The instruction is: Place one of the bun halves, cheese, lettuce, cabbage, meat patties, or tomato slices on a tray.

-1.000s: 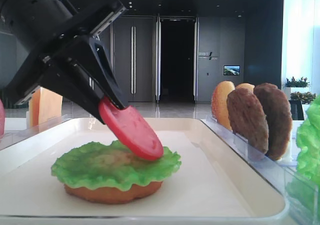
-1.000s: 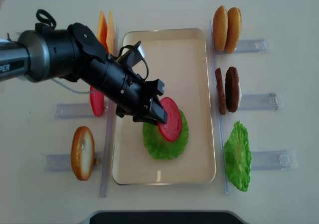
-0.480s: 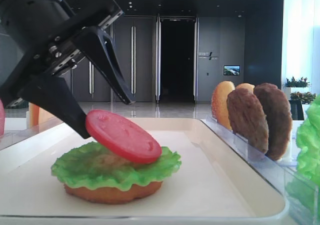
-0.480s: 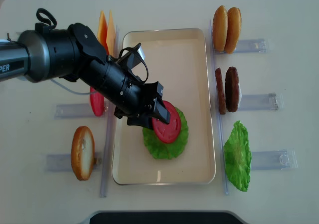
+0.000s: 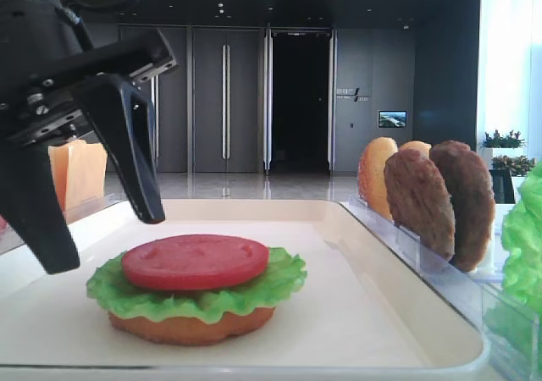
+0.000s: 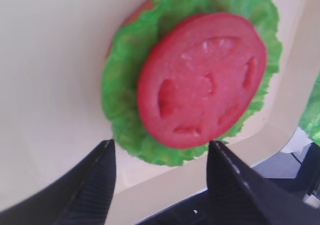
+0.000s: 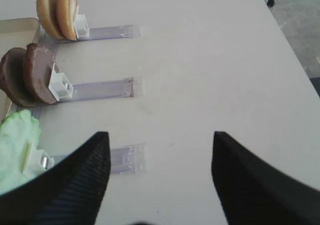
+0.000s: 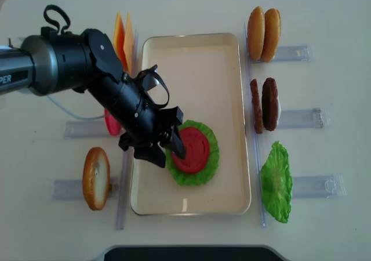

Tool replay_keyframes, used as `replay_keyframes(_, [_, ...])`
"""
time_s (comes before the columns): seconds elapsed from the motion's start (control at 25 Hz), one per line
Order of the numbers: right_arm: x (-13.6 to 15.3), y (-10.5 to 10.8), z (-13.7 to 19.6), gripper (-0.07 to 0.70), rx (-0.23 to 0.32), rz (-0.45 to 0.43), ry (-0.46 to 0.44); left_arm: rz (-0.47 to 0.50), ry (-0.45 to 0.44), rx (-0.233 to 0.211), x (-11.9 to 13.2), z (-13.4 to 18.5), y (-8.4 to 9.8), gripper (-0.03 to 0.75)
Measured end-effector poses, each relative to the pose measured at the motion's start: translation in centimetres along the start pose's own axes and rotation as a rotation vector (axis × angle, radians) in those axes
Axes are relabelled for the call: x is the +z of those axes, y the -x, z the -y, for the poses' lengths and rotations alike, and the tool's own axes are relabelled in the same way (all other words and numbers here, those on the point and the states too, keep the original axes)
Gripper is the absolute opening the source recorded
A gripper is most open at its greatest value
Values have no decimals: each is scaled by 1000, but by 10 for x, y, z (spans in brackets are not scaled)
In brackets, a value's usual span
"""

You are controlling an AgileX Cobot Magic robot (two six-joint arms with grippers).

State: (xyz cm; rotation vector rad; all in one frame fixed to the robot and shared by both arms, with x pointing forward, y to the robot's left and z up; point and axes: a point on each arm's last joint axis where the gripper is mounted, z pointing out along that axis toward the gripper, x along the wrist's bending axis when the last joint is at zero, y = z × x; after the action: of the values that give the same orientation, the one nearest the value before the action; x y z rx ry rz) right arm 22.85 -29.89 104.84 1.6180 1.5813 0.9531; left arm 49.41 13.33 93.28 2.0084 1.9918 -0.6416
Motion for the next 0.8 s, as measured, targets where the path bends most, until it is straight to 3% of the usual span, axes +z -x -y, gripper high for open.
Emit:
replay_keyframes(0.16, [0, 0, 0, 424, 0, 0, 0, -24, -20, -11, -1, 2, -2, 440])
replay_keyframes(0.28, [0, 0, 0, 424, 0, 0, 0, -23, 3, 5, -9, 4, 2, 440])
replay_keyframes(0.56, [0, 0, 0, 424, 0, 0, 0, -73, 183, 83, -73, 9, 25, 440])
replay_keyframes(0.8, [0, 0, 0, 424, 0, 0, 0, -244, 301, 154, -131, 3, 40, 440])
